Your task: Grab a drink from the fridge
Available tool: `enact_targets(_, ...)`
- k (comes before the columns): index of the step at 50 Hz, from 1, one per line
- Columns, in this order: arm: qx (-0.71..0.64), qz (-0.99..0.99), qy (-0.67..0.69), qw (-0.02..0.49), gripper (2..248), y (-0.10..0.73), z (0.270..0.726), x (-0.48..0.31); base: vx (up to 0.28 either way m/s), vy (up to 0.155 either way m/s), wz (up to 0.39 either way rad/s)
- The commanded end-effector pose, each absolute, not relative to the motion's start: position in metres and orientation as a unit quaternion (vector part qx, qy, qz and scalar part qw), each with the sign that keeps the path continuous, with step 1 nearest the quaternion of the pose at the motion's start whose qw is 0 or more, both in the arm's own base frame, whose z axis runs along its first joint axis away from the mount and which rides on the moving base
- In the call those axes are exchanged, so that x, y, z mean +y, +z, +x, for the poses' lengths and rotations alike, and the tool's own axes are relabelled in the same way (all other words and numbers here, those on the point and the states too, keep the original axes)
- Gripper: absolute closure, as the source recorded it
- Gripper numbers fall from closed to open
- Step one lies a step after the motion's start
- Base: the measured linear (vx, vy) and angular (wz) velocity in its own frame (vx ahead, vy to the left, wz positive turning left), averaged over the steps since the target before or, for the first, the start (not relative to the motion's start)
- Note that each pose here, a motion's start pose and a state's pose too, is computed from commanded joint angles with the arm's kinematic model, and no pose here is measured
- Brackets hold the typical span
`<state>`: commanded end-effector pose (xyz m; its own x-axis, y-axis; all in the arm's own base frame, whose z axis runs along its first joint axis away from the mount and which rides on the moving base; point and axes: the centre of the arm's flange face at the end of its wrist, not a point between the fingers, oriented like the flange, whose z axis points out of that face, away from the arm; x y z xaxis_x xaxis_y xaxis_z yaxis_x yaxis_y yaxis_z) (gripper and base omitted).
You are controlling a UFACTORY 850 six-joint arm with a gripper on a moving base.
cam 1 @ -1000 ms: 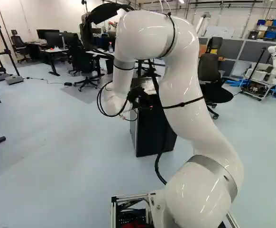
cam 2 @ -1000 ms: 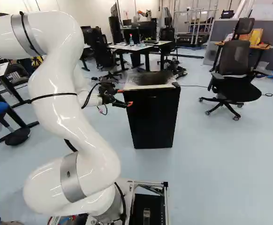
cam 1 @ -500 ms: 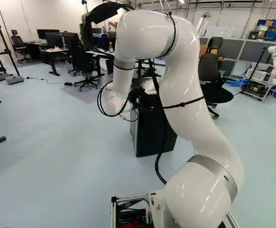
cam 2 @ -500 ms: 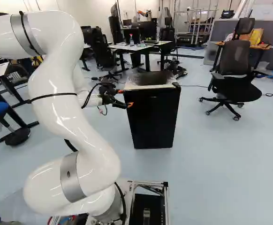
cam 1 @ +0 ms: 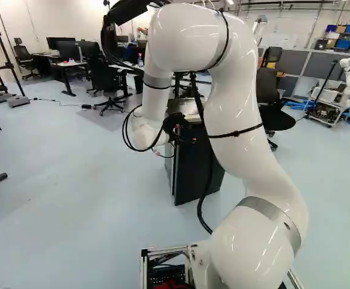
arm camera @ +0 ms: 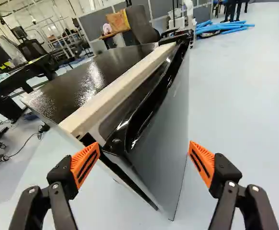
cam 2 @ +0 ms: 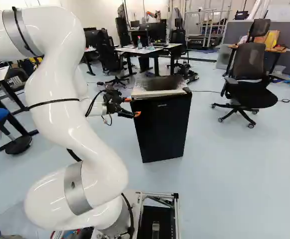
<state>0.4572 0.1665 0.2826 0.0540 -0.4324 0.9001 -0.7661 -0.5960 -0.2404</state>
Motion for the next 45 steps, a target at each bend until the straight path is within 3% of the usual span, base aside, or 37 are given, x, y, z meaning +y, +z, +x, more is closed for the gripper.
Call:
enact_targets(16, -0.418, 0.715, 0.537, 0.158, 3, 0.283, 0.436, 0.169, 0.0, 0.0, 0.0)
enact_targets(45, -0.424, 0.711, 0.538, 0.155, 3, 0.282, 0.445, 0.176, 0.0, 0.0, 0.0)
